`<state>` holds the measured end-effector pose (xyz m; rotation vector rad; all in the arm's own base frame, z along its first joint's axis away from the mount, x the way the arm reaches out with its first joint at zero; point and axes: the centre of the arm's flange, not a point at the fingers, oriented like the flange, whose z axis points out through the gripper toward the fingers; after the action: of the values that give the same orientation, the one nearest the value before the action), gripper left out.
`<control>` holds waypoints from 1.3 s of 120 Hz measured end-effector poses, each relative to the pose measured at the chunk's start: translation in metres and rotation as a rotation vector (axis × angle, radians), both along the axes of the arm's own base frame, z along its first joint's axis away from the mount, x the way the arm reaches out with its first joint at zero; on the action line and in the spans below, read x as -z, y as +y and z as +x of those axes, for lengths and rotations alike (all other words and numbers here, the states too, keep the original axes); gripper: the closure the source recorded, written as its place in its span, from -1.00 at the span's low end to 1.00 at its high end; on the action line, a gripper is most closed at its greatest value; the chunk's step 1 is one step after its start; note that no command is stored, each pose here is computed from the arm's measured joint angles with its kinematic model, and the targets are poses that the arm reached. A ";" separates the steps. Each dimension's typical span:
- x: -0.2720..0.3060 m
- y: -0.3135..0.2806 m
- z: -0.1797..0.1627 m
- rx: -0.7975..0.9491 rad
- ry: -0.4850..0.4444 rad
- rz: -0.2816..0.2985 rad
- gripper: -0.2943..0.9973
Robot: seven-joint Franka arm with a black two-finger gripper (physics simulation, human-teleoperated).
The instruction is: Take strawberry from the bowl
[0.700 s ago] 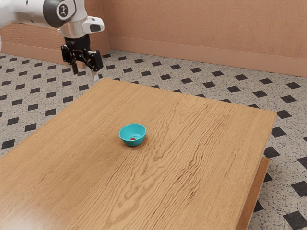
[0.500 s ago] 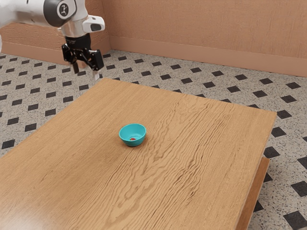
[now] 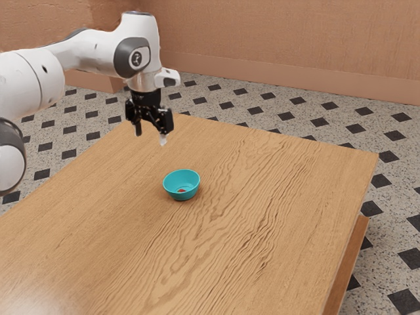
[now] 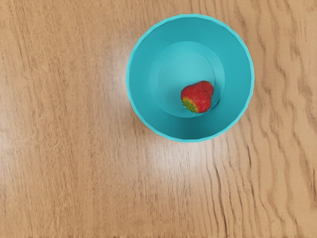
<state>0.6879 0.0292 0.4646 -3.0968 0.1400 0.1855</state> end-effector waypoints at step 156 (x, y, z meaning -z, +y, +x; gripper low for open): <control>0.198 -0.020 0.045 0.085 -0.010 -0.057 0.02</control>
<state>0.7328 0.0092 0.2668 -3.1400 0.2817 0.1667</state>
